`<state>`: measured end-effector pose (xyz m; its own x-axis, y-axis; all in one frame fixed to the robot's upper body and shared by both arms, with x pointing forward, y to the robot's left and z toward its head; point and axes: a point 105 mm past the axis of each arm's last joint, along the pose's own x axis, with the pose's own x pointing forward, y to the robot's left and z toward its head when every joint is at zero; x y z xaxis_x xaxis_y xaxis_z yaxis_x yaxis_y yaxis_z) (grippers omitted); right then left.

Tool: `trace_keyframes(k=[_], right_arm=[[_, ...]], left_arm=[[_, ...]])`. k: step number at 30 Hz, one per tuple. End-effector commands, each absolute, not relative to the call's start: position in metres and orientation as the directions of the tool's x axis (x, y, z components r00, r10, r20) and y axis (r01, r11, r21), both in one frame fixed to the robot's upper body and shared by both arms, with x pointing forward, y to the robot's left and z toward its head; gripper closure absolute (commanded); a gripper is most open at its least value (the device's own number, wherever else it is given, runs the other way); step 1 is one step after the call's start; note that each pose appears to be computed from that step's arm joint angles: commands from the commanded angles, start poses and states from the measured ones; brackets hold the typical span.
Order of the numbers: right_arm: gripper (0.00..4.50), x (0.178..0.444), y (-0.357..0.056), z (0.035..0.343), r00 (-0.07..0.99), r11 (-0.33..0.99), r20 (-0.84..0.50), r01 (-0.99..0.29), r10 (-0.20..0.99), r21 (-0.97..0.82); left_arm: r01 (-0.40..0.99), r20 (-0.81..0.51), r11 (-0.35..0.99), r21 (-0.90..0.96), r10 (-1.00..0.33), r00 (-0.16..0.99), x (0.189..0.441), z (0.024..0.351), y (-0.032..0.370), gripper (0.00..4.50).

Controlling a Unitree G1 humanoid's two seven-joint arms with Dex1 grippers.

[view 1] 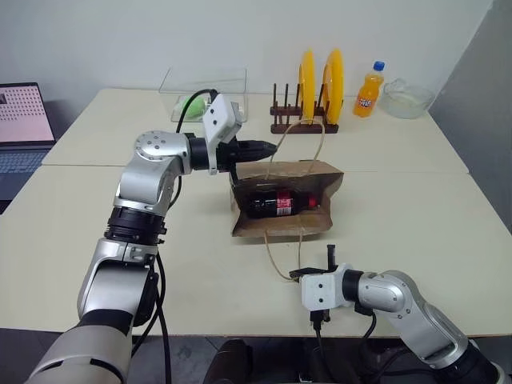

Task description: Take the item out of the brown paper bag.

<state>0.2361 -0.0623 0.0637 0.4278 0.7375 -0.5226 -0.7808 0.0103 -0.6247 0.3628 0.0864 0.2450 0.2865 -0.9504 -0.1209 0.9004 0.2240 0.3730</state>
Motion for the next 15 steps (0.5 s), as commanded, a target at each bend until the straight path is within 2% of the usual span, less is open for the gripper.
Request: trace_keyframes(k=[1, 5, 10, 13, 15], right_arm=[[4.44, 0.233, -0.062, 0.069, 0.424, 0.063, -0.504, -0.808, 0.752, -0.586], [3.54, 0.225, -0.065, 0.087, 0.42, 0.14, -0.46, -0.838, 0.782, -0.528], [1.79, 0.206, -0.079, 0.117, 0.386, 0.165, -0.437, -0.871, 0.813, -0.463], [1.79, 0.205, -0.086, 0.16, 0.392, 0.268, -0.316, -0.889, 0.864, -0.372], [1.79, 0.21, -0.086, 0.179, 0.395, 0.289, -0.269, -0.887, 0.879, -0.359]], left_arm=[[0.898, -0.12, 0.14, 0.418, -0.971, 0.207, 0.346, 0.25, 0.083, 4.5], [0.901, -0.133, 0.096, 0.424, -0.977, 0.167, 0.338, 0.247, 0.082, 4.5], [0.901, -0.139, 0.08, 0.426, -0.978, 0.153, 0.336, 0.247, 0.083, 4.5], [0.9, -0.137, 0.073, 0.43, -0.98, 0.146, 0.336, 0.249, 0.083, 4.5], [0.898, -0.131, 0.074, 0.433, -0.981, 0.145, 0.337, 0.251, 0.083, 4.5]])
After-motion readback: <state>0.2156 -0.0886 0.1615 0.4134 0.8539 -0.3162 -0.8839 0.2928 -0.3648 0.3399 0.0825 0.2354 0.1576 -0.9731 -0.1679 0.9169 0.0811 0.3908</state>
